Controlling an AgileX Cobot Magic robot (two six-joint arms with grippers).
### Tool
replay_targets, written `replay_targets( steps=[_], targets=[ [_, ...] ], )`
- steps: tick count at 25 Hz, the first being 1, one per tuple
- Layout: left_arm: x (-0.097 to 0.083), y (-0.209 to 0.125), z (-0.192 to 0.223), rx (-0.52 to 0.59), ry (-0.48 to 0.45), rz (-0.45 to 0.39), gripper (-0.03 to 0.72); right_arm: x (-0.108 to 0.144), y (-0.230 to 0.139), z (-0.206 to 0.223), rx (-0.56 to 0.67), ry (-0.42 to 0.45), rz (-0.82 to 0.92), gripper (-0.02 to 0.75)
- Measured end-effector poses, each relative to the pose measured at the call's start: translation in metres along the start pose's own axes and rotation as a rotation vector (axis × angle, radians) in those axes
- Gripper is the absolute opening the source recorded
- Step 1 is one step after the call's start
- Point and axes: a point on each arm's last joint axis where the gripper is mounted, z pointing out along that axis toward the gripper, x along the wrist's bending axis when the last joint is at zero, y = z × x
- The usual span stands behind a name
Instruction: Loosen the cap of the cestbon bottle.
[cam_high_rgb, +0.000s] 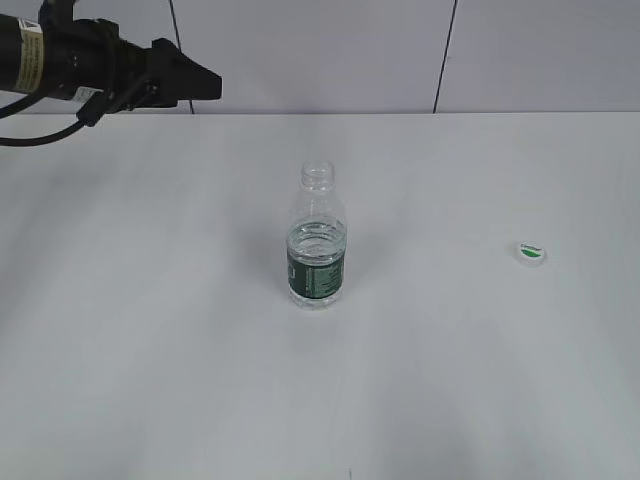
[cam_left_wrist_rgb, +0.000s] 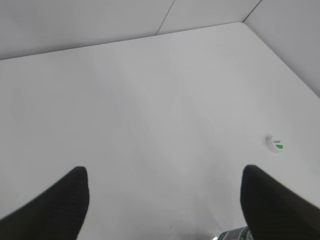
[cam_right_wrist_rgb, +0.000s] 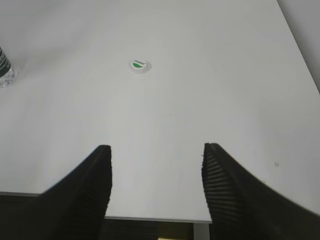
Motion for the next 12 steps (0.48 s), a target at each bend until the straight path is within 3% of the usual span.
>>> replay_targets(
  steps=[6,12],
  targets=[
    [0.009,0.002,-0.002,-0.013,0.110,0.007,0.564,-0.001,0.006,0.010,0.074,0.010,0.000,0.440],
    [0.019,0.005,-0.004,-0.047,0.225,-0.029,0.564,0.000,0.002,0.004,0.032,0.003,0.001,0.440]
  ],
)
